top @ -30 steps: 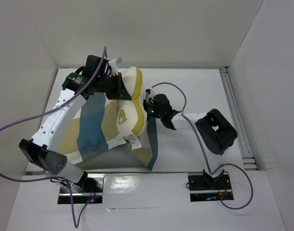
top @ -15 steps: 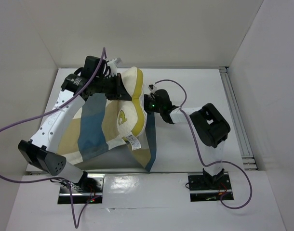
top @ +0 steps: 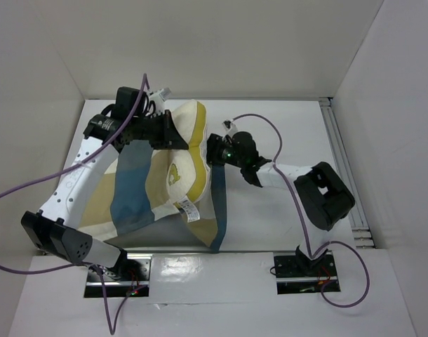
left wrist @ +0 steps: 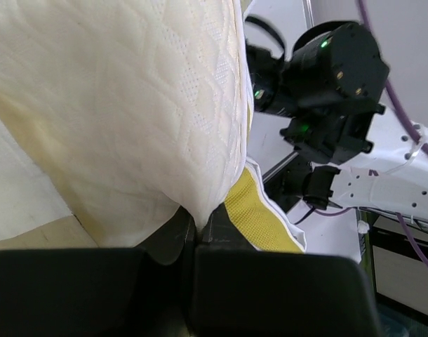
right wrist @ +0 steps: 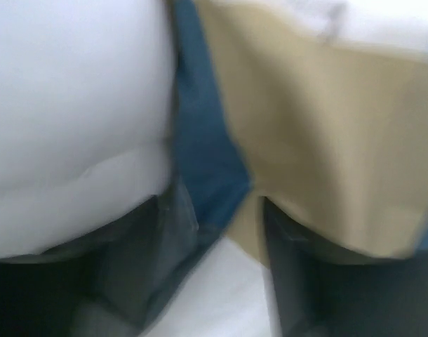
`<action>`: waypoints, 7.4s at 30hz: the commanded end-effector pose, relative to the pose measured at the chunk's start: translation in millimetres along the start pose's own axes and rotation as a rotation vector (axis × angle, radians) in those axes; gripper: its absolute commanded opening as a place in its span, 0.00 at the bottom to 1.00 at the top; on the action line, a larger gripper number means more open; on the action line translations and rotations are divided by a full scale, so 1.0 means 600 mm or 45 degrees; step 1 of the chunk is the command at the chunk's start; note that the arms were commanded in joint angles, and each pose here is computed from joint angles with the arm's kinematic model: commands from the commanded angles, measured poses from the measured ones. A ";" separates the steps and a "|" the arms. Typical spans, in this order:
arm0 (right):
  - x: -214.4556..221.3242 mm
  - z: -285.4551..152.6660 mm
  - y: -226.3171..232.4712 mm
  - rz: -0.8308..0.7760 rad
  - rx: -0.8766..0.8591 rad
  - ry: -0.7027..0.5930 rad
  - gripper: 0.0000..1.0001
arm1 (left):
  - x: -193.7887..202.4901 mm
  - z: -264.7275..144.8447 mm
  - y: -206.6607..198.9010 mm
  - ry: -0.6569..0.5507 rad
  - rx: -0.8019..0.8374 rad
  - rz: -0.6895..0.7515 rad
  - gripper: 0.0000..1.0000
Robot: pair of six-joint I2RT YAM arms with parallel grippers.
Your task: Put the pillow into the pillowcase
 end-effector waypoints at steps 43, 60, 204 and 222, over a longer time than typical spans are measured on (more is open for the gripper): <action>-0.027 -0.154 -0.093 -0.032 0.444 -0.031 0.00 | -0.011 0.003 0.140 -0.072 0.121 -0.202 0.00; -0.098 -0.159 -0.025 -0.172 0.335 -0.045 0.05 | 0.000 0.105 0.138 -0.012 0.006 -0.249 0.00; -0.126 -0.090 0.010 -0.239 0.288 -0.256 0.00 | -0.056 0.306 0.021 -0.114 -0.567 0.305 0.00; -0.175 -0.259 0.001 -0.196 0.168 -0.249 0.00 | 0.182 0.243 0.063 0.227 -0.881 0.248 0.00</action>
Point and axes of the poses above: each gripper's point midway between its finger pads, its own z axis out along the fingers, its own y axis along the line the jaws close on, x = y × z, the point moved 8 cm from there along -z, back along the fingers, and after that the axes turned 15 degrees about -z, right-handed, at the moved point
